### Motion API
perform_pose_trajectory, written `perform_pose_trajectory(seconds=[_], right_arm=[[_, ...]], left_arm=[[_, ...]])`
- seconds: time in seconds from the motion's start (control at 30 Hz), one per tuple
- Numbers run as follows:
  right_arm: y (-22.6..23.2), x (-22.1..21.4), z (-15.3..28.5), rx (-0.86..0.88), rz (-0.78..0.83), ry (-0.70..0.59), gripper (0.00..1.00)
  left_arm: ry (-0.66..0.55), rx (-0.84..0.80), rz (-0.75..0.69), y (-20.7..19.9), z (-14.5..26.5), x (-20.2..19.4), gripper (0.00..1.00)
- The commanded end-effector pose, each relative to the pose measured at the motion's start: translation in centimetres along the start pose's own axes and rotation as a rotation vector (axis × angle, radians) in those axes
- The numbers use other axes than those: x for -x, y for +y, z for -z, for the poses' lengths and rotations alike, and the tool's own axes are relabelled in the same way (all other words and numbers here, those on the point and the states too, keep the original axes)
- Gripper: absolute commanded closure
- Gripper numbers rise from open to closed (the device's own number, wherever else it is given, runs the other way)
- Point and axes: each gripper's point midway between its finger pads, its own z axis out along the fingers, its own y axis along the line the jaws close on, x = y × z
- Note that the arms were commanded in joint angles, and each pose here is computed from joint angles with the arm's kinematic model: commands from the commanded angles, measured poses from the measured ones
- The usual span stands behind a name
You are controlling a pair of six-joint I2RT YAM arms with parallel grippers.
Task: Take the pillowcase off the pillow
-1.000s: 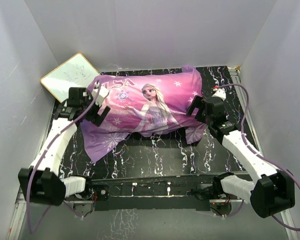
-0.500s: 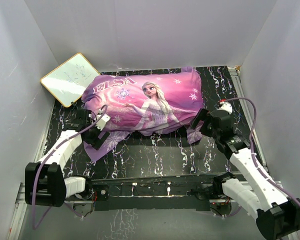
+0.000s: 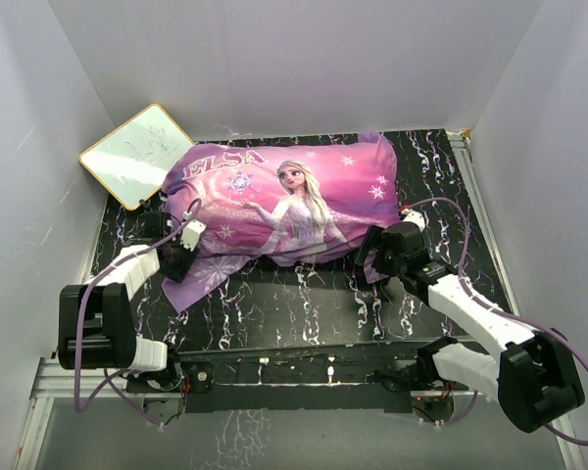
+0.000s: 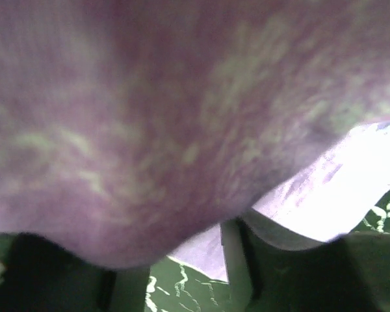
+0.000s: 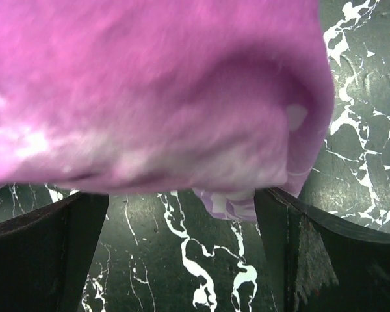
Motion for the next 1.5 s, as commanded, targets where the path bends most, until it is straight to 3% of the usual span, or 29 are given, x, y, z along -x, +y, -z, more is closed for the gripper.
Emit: perform_pose_trajectory(seconds=[0.0, 0.1, 0.37, 0.47, 0.67, 0.97, 1.2, 1.47], right_arm=[[0.1, 1.2, -0.9, -0.012, 0.011, -0.091, 0.02], [-1.8, 0.8, -1.1, -0.104, 0.013, -0.092, 0.03], [-3.7, 0.2, -1.5, -0.209, -0.002, -0.086, 0.12], [-3.4, 0.4, -2.0, -0.205, -0.002, -0.089, 0.33], [-2.1, 1.6, -0.7, -0.133, 0.006, -0.126, 0.90], [-0.2, 5.3, 6.3, -0.011, -0.073, -0.262, 0.92], [2.5, 13.5, 15.7, 0.085, -0.102, -0.499, 0.92], [4.7, 21.4, 26.8, 0.190, -0.180, -0.753, 0.92]], left_arm=[[0.006, 0.023, 0.054, 1.6, -0.4, -0.1, 0.69], [0.001, 0.047, 0.082, 2.6, -0.4, -0.1, 0.81], [-0.036, 0.052, 0.096, 3.3, 0.9, 0.9, 0.98], [-0.041, 0.048, 0.083, 3.2, 1.3, 1.1, 1.00], [-0.080, -0.028, 0.096, 2.2, 3.5, 2.2, 1.00], [-0.180, -0.130, 0.133, 0.4, 10.3, 4.8, 1.00], [-0.384, -0.097, 0.138, 1.0, 20.8, 9.6, 1.00], [-0.598, 0.061, 0.107, 4.1, 32.7, 15.1, 1.00]])
